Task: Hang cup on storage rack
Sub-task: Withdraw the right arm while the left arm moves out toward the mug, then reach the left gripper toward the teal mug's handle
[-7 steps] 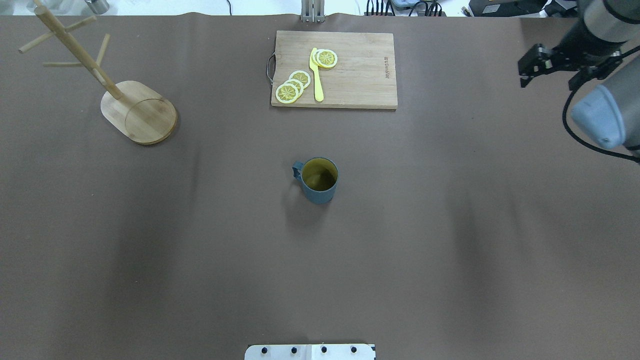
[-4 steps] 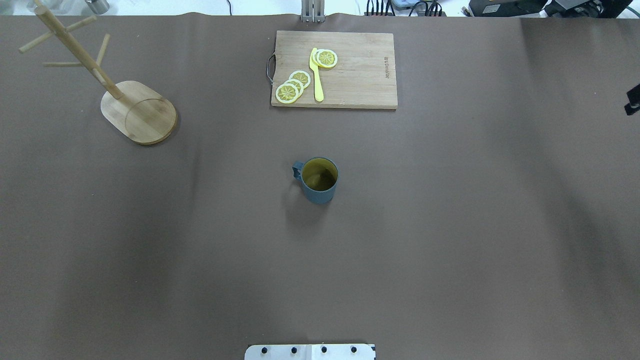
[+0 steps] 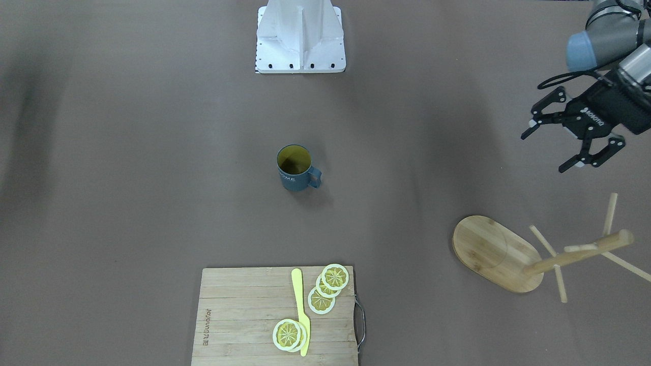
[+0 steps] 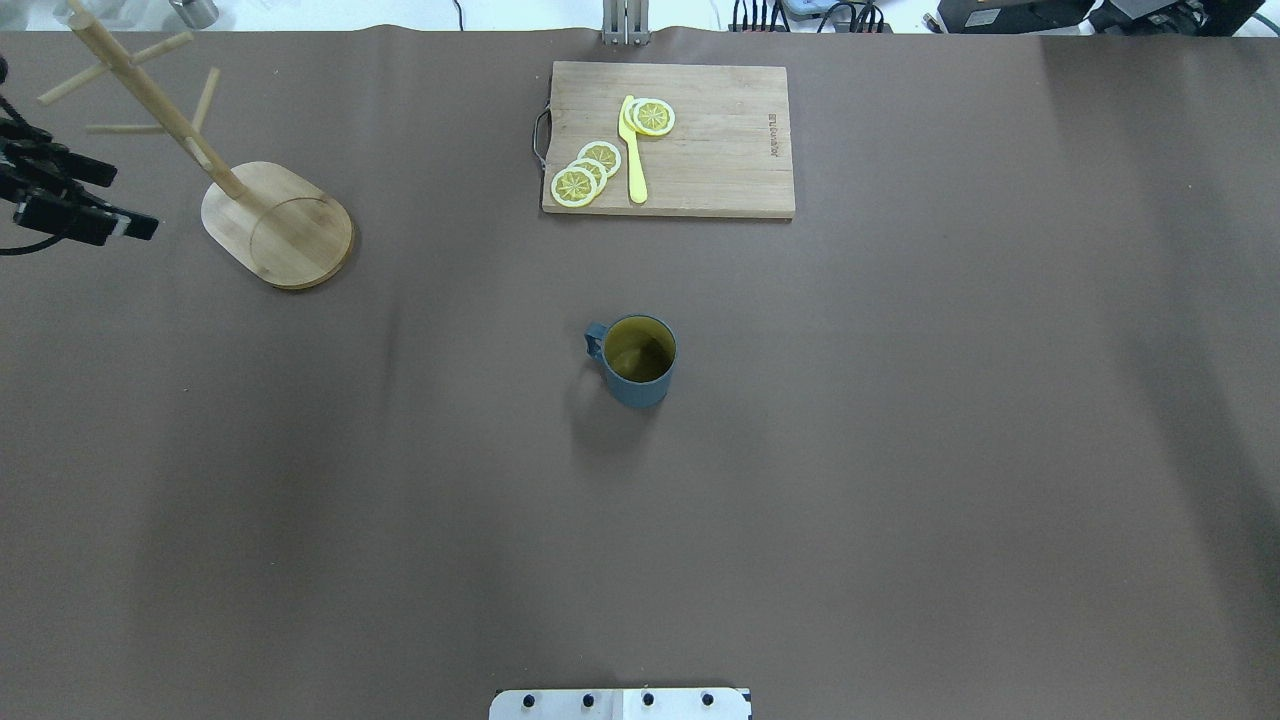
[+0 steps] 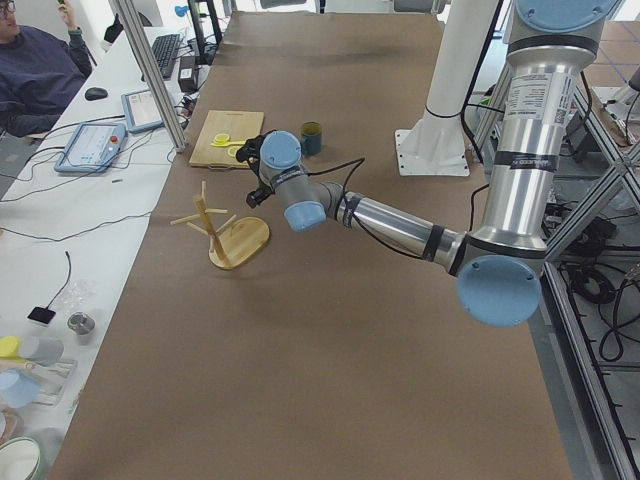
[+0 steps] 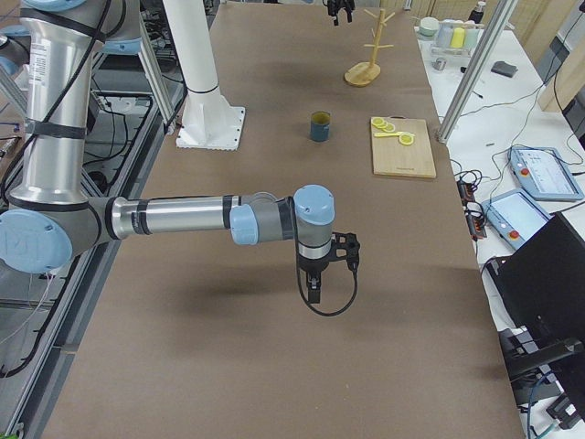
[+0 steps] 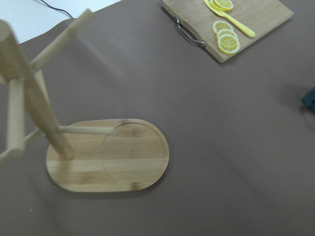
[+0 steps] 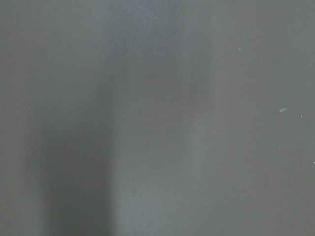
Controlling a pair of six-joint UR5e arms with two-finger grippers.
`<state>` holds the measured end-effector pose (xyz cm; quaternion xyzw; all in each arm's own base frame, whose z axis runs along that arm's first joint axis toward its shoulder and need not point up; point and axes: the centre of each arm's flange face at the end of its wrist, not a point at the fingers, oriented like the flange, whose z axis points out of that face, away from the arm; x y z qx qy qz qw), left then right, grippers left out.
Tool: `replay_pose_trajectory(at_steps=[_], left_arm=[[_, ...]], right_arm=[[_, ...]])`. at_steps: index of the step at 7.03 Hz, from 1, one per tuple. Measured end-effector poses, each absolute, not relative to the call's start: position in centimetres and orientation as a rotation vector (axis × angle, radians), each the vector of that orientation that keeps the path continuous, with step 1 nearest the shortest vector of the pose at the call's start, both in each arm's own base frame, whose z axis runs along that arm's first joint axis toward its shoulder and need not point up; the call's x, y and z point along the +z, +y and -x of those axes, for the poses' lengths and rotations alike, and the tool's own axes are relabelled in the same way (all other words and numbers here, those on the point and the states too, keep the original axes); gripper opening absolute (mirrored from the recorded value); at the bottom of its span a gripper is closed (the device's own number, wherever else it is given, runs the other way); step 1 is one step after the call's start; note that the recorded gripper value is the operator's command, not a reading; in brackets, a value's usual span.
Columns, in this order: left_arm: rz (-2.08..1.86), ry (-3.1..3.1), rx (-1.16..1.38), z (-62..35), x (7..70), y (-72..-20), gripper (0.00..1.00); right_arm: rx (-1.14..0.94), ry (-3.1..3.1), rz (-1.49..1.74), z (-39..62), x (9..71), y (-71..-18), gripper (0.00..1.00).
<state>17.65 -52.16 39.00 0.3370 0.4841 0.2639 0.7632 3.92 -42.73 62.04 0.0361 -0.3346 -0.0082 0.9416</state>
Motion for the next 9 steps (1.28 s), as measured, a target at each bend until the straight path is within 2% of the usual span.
replay_pose_trajectory(at_steps=[2, 5, 9], left_arm=[[-0.789, 1.030, 0.571, -26.8, 35.7, -53.1, 0.97], [-0.893, 1.062, 0.579, -40.8, 35.2, -52.4, 0.93], [-1.031, 1.102, 0.576, -49.5, 32.7, -48.0, 0.90]], right_arm=[[0.012, -0.696, -0.063, -5.2, 63.2, -41.3, 1.00], [0.025, -0.701, -0.055, -5.4, 63.4, -41.1, 1.00], [0.027, -0.717, -0.056, -5.3, 63.1, -41.3, 1.00]])
